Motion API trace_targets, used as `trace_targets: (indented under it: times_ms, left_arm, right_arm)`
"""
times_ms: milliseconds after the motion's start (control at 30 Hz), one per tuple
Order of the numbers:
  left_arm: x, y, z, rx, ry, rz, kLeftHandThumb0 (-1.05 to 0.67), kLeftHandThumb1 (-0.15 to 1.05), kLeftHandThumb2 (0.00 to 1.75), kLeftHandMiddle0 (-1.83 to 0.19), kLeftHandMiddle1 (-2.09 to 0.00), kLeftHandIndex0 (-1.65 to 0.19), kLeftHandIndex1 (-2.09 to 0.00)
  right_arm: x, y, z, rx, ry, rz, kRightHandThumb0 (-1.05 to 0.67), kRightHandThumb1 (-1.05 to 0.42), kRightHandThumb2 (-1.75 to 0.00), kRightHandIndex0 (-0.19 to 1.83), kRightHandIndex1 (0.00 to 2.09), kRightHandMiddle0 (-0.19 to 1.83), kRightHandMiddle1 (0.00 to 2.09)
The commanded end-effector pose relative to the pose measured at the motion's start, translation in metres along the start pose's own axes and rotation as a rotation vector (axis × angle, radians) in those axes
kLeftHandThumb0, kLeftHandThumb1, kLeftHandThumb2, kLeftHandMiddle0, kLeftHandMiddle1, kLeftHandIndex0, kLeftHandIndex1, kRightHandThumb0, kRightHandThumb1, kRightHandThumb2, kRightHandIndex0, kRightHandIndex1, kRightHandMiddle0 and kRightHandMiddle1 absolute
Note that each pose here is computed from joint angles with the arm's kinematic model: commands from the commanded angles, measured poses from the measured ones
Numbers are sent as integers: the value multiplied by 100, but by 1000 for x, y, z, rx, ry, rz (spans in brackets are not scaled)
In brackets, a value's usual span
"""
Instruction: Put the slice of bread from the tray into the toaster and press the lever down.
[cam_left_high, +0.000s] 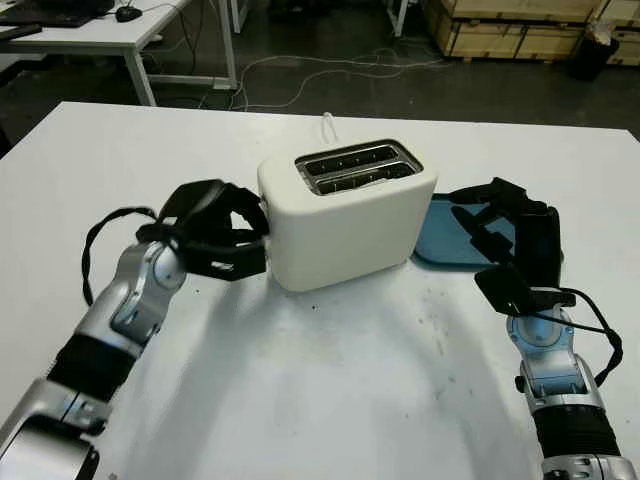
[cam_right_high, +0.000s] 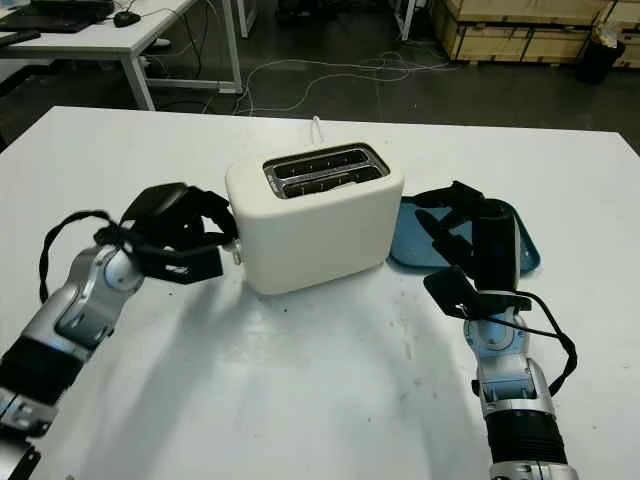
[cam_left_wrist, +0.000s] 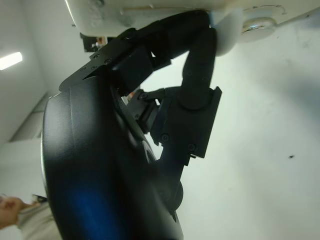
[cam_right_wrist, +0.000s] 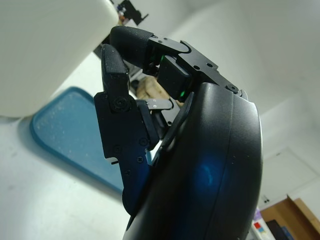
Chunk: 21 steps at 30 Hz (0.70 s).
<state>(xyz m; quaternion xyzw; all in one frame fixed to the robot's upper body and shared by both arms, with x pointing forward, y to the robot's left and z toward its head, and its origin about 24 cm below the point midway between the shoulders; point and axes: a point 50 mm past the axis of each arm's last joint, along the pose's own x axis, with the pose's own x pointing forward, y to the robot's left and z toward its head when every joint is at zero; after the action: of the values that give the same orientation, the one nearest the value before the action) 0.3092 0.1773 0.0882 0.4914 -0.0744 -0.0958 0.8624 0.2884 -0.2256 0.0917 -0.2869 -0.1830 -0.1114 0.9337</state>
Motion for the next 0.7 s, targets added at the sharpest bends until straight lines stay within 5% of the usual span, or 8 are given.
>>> trace_targets:
  times_ms: [0, 67, 233, 667]
  left_arm:
    - [-44, -73, -16, -74, 77, -247, -31, 92, 33, -70, -168, -66, -136]
    - [-44, -52, -13, -67, 34, -154, -32, 92, 32, -67, -173, -59, -150]
    - [-47, -19, -4, -65, -25, -54, -38, 92, 28, -71, -161, -65, -135]
    - [-51, 17, 9, 9, -164, 53, -33, 92, 18, -73, -161, -68, -134]
  right_arm:
    - [-1, -4, -3, 15, 2, -1, -33, -92, -12, 60, 162, 84, 74]
    - [0, -2, -3, 16, 0, 1, -33, -92, -12, 60, 161, 84, 74]
    - [0, 0, -2, 25, 10, 7, -35, -92, -13, 62, 158, 84, 73]
    - [0, 2, -2, 34, 8, 18, -35, -92, -15, 61, 159, 84, 72]
